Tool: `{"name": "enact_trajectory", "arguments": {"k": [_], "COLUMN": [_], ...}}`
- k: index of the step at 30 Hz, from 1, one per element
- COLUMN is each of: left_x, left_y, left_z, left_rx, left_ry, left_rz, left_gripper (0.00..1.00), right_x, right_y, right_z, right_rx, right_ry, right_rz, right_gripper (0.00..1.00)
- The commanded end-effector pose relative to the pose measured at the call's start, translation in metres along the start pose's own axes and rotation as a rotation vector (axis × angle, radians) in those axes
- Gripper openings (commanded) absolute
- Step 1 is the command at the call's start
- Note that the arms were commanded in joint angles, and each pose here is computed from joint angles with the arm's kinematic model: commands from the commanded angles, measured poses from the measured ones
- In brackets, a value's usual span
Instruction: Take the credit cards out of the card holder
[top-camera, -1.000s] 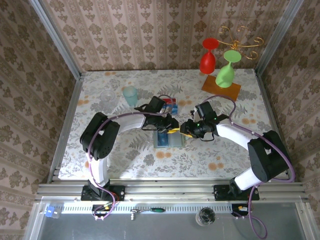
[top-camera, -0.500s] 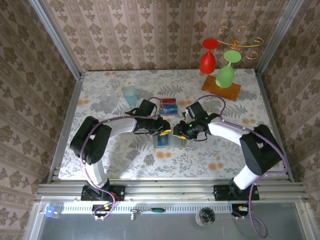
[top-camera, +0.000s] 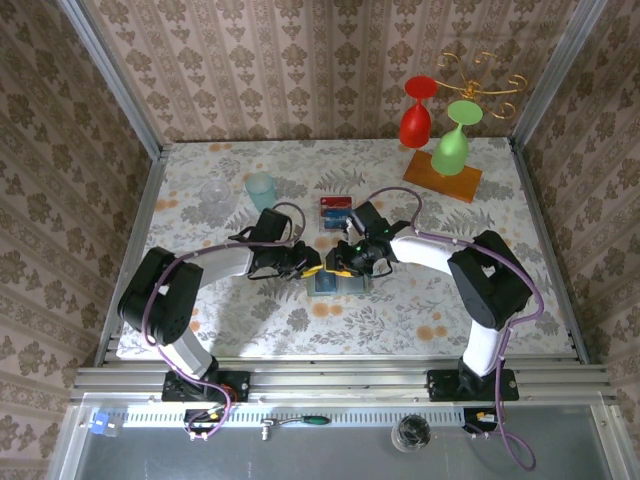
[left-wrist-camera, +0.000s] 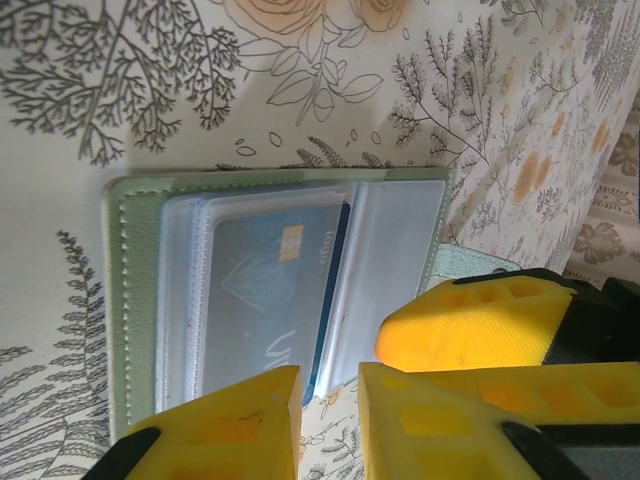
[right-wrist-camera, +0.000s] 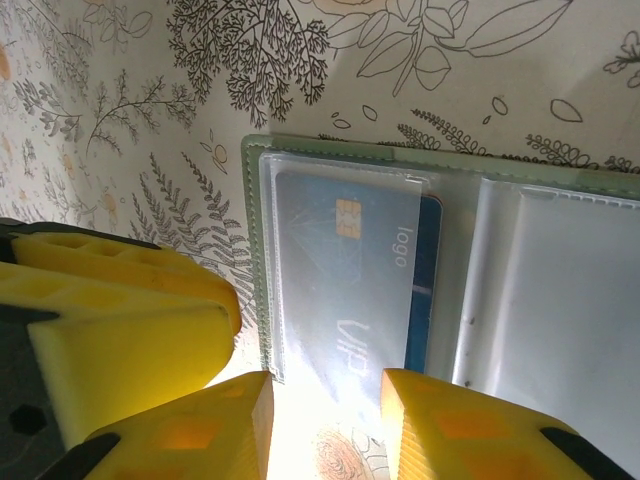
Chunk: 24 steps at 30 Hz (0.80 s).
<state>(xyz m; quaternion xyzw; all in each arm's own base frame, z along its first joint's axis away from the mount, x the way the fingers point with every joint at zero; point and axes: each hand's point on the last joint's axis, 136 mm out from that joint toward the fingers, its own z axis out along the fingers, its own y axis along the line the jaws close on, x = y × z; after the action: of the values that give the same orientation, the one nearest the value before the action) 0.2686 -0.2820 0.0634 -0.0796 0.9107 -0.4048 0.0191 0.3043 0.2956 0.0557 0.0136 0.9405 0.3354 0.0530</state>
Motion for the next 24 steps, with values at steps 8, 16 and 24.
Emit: {"name": "enact_trajectory", "arguments": {"k": [8, 16, 24], "left_x": [-0.008, -0.006, -0.006], "left_y": [0.007, 0.016, 0.018], "left_z": [0.006, 0.014, 0.008], "left_rx": [-0.03, -0.042, -0.06], "left_ry": [0.02, 0.047, 0.033], "left_rz": [0.025, 0.012, 0.025], "left_gripper": [0.07, 0.03, 0.02], "right_x": [0.003, 0.005, 0.002], "right_y": [-0.01, -0.014, -0.014], "right_z": [0.005, 0.011, 0.016], "right_rx": [0.049, 0.049, 0.045], "right_ry": [0.018, 0.026, 0.032], "right_rz": [0.006, 0.009, 0.008], "right_gripper": [0.34, 0.29, 0.26]}}
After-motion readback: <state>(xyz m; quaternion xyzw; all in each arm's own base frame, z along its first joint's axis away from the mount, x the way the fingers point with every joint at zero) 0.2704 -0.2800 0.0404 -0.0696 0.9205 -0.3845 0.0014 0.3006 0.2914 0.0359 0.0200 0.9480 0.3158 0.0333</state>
